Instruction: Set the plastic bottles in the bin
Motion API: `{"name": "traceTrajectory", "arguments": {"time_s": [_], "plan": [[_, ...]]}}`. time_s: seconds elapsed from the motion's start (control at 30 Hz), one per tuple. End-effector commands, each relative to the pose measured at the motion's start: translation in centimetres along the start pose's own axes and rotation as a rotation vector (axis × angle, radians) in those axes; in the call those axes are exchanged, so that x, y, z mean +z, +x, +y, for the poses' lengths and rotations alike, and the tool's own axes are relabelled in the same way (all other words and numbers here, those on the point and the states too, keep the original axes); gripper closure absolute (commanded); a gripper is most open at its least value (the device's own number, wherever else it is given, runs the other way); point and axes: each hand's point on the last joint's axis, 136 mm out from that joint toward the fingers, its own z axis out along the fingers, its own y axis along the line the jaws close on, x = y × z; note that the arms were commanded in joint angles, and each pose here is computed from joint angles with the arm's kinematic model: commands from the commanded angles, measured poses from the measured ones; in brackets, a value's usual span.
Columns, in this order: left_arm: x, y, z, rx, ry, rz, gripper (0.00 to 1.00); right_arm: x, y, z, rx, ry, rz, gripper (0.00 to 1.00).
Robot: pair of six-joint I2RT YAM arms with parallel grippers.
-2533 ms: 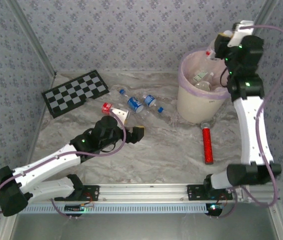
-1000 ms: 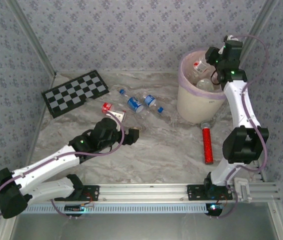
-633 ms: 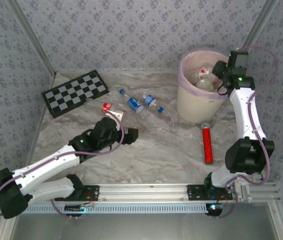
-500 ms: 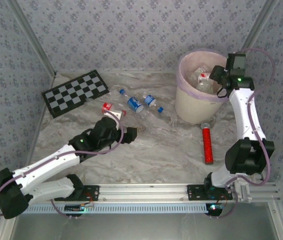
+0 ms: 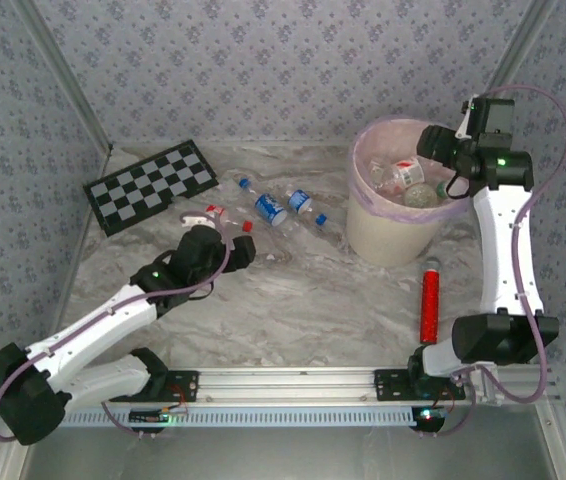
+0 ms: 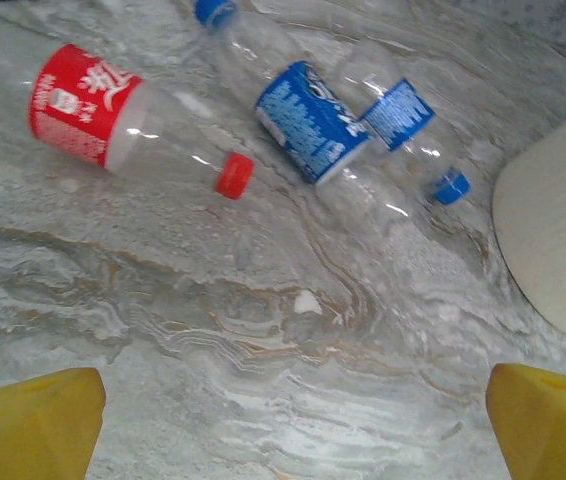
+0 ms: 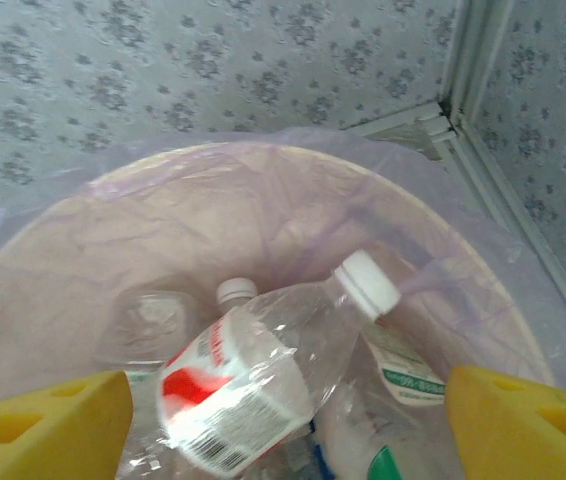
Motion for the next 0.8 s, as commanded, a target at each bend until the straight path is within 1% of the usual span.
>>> {"name": "traceTrajectory", "arguments": {"time_s": [0.0, 0.07, 0.1, 0.2, 0.3, 0.43, 0.53, 0.6, 0.77], "plan": [[0.1, -1.3, 1.3, -0.105, -0.068, -0.019, 0.02, -1.4, 0.7, 0.9, -0.01, -0.064, 0.019, 0.17], [0.8, -1.5, 2.4, -0.143, -0.107, -0.012, 0.02, -1.8, 1.0, 1.1, -0.011, -0.079, 0.022, 0.17], [1.3, -1.6, 2.9, -0.167, -0.125, -0.006, 0.02, -2.2, 1.1, 1.6, -0.007, -0.112, 0.014, 0.17], [2.6, -2.0, 3.7, -0.241, -0.154, 0.008, 0.01, -3.9, 1.8, 4.1, 0.014, -0.271, -0.004, 0.17], [4.2, -2.4, 3.5, -0.289, -0.168, 0.008, 0.01, -6.3, 2.6, 5.7, 0.022, -0.374, -0.017, 0.17], [6.9, -2.7, 3.4, -0.333, -0.207, 0.019, 0.01, -8.7, 4.4, 6.4, 0.048, -0.448, -0.03, 0.17], [8.9, -3.1, 4.5, -0.354, -0.306, 0.008, 0.01, -10.1, 6.0, 7.1, 0.049, -0.517, -0.019, 0.17], [10.2, -3.3, 5.7, -0.398, -0.362, 0.005, 0.01, -10.9, 7.0, 7.4, 0.044, -0.548, -0.009, 0.17], [13.9, -3.4, 6.8, -0.462, -0.376, 0.011, 0.01, -12.2, 9.5, 7.5, 0.034, -0.594, 0.013, 0.17]]}}
